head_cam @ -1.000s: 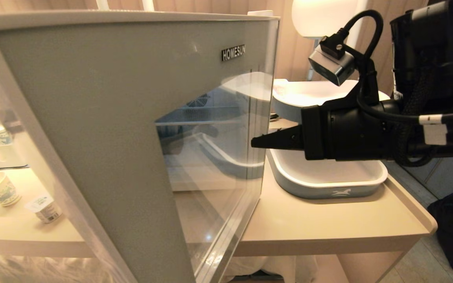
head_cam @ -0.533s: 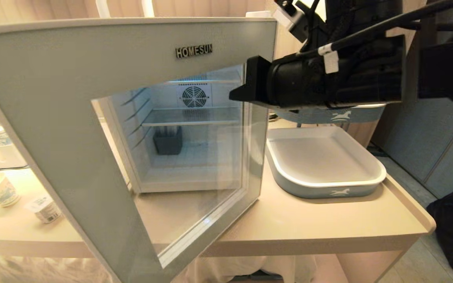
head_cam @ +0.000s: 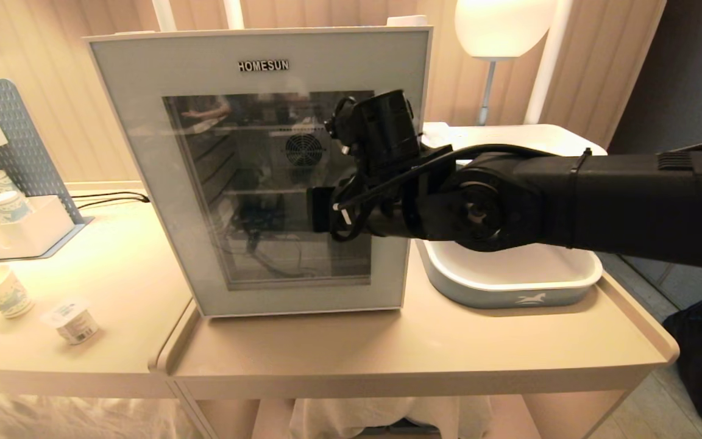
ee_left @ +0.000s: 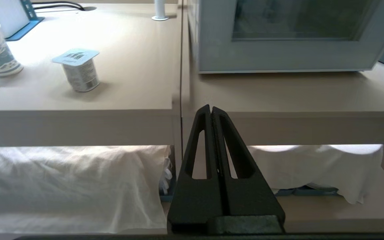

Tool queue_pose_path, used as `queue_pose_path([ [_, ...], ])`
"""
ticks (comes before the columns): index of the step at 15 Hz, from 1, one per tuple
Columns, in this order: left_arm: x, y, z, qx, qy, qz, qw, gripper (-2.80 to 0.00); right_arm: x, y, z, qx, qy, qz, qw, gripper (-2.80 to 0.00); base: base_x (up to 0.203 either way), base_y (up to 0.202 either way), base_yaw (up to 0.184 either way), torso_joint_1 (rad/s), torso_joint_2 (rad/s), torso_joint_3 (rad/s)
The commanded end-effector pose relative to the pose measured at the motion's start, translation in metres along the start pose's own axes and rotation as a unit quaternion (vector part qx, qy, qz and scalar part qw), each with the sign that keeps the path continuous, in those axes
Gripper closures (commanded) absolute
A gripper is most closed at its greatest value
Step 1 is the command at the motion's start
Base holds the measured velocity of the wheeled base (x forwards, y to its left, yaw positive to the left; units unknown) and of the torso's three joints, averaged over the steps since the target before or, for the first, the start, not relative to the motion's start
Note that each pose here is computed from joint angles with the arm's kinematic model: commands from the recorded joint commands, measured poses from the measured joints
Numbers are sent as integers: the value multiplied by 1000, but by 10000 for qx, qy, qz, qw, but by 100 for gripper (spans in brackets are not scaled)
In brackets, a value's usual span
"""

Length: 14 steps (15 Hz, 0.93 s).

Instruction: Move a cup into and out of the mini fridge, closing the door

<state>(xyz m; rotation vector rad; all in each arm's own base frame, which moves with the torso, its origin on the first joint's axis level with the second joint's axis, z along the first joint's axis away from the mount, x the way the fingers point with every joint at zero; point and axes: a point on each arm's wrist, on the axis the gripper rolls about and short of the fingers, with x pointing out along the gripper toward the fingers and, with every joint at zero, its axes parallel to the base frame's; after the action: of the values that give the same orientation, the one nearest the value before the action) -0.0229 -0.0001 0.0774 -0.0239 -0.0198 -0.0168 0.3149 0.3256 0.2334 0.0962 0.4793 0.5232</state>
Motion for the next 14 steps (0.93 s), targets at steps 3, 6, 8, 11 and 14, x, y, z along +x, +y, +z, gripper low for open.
queue_pose_path([
  [3, 0, 0, 0, -3, -8, 6, 10000, 0, -15, 2, -12, -112, 290, -128, 9994, 0, 0, 0, 0, 0, 0, 0],
  [6, 0, 0, 0, -3, -8, 6, 10000, 0, -48, 7, -21, -256, 290, -508, 9980, 0, 0, 0, 0, 0, 0, 0],
  [8, 0, 0, 0, -3, -8, 6, 10000, 0, -92, 2, -14, -263, -29, -904, 9956, 0, 0, 0, 0, 0, 0, 0],
  [11, 0, 0, 0, -3, -8, 6, 10000, 0, -173, -32, 1, -47, -812, -1992, 9766, 0, 0, 0, 0, 0, 0, 0],
  [14, 0, 0, 0, -3, -8, 6, 10000, 0, -255, -105, 16, 604, -1705, -3555, 9170, 0, 0, 0, 0, 0, 0, 0],
])
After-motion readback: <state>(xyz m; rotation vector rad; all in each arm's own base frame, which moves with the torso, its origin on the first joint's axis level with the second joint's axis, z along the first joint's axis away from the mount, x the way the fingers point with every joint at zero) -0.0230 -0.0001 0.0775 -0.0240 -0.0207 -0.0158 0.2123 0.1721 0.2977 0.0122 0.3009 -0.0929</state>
